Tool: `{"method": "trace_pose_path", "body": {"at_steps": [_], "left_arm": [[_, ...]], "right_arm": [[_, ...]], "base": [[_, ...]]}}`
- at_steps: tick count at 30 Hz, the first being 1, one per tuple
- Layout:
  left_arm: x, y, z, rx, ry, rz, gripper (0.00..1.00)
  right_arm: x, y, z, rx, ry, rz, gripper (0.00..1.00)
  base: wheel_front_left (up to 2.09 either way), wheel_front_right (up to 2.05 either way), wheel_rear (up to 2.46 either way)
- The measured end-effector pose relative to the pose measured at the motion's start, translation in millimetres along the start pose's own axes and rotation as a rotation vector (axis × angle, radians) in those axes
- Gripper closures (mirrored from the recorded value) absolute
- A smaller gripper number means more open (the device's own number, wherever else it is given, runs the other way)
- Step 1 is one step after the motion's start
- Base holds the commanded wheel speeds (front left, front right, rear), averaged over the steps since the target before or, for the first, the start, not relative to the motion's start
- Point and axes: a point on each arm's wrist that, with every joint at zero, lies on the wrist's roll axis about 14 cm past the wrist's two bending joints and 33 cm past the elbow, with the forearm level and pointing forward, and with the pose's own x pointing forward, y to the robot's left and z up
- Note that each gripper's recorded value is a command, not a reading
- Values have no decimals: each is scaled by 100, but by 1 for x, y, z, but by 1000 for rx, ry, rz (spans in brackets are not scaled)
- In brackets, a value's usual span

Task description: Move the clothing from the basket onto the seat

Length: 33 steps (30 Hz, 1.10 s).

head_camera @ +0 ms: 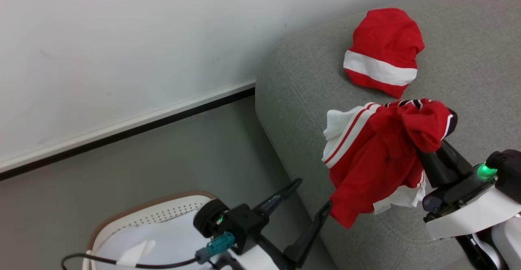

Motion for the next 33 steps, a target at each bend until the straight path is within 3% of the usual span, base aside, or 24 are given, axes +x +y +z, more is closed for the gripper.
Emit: {"method": "trace_pose_path", "body": {"at_steps": [7,17,21,28,30,33], "left_arm": [[13,33,8,18,-30,22,0],[43,128,11,87,-88,83,0],[41,166,-14,50,-75,145,0],[17,204,-66,-18,-3,248,0],[10,210,-76,-30,11,267,0],[0,219,-92,-49,36,299,0]], "right_arm": [[26,-15,2,-38,-29,-26,100],[138,-79,27,-162,-171,-119,100],[189,-106,35,-277,-200,-154,100],[257,-160,73,-349,-270,-291,100],[266,-177,70,-360,-244,-338,100],[275,-198,38,-355,-150,-386,100]], "base": [[0,0,0],[0,0,0],[0,0,0],[0,0,0],[0,0,0],[0,0,0]]}}
